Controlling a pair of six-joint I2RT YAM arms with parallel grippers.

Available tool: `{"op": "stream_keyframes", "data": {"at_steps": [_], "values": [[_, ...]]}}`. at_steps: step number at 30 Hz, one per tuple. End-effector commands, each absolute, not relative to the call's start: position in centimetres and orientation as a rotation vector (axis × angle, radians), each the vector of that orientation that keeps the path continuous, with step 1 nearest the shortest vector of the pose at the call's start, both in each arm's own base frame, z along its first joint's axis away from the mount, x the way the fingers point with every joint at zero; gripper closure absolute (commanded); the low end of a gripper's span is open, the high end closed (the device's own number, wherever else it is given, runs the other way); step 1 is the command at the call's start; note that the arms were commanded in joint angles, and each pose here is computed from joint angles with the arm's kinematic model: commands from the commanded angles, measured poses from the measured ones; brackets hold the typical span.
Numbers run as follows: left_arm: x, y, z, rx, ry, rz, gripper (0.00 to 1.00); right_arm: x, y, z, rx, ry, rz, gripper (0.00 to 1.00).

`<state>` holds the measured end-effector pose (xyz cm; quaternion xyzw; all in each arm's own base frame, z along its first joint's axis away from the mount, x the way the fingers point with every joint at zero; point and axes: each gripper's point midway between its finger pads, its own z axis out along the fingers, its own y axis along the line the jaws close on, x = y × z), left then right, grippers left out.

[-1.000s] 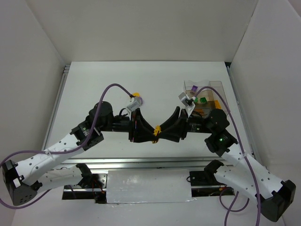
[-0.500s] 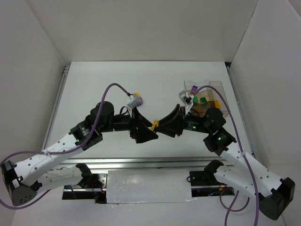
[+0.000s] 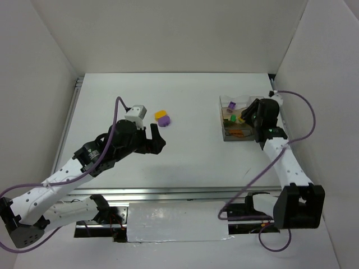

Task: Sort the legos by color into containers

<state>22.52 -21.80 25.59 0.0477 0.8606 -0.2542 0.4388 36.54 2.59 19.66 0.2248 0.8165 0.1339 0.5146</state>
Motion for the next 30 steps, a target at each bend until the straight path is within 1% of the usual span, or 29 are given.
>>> {"op": "stream_keyframes", "data": {"at_steps": [1,2,4,5,7,8,9,10,18,19,20,22,23,24,25,26,28,29,30], "values": [[22.2,-19.7,25.4,0.126,2.135,-0.537,0.00,38.5,-7.0,21.8,0.837,1.797,-0.022,1.00],[22.0,-19.5,25.1,0.137,2.136,-0.534,0.00,39.4,-8.0,20.3,0.877,1.823,-0.065,1.00],[21.6,-19.3,24.3,0.163,2.144,-0.532,0.00,40.9,-9.5,21.0,0.923,1.784,-0.097,1.00],[21.4,-19.3,24.0,0.172,2.155,-0.528,0.00,42.1,-9.8,19.3,0.919,1.819,-0.118,1.00],[20.8,-19.5,23.7,0.196,2.165,-0.542,0.00,43.2,-11.5,19.1,0.952,1.824,-0.201,1.00],[20.8,-19.6,23.7,0.202,2.163,-0.546,0.01,43.6,-12.6,16.9,0.985,1.864,-0.275,1.00],[20.6,-19.6,23.7,0.206,2.162,-0.550,0.00,44.2,-13.3,17.1,0.999,1.873,-0.301,1.00],[20.6,-19.7,23.8,0.209,2.159,-0.553,0.00,44.4,-14.1,15.4,1.017,1.911,-0.339,1.00],[20.8,-21.7,21.9,0.256,2.198,-0.600,0.00,45.8,-15.6,14.2,1.003,1.960,-0.389,1.00],[20.8,-21.8,21.6,0.252,2.205,-0.601,0.00,45.9,-15.6,13.5,1.005,1.981,-0.393,0.98],[21.1,-21.7,21.2,0.238,2.216,-0.573,0.01,46.0,-15.3,13.2,0.996,1.995,-0.385,0.86],[21.6,-21.2,21.3,0.197,2.226,-0.534,0.00,46.0,-14.8,12.5,0.992,2.024,-0.355,0.69],[22.2,-20.6,21.3,0.163,2.222,-0.497,0.00,46.1,-14.6,12.4,0.989,2.026,-0.337,0.51],[22.5,-20.3,21.8,0.135,2.215,-0.487,0.00,46.2,-14.2,12.3,0.981,2.031,-0.310,0.45],[22.8,-19.8,21.8,0.100,2.223,-0.472,0.01,46.2,-14.0,12.6,0.981,2.026,-0.295,0.41],[23.5,-19.0,21.9,0.054,2.221,-0.451,0.00,46.3,-13.8,12.7,0.982,2.023,-0.278,0.36],[24.3,-18.2,22.5,-0.027,2.212,-0.439,0.00,46.4,-13.3,13.0,0.970,2.026,-0.245,0.32],[24.9,-17.5,22.5,-0.068,2.209,-0.425,0.00,46.4,-13.3,13.2,0.970,2.021,-0.241,0.28],[25.3,-17.3,22.8,-0.093,2.201,-0.427,0.01,46.2,-13.4,13.5,0.980,2.018,-0.242,0.27]]}}
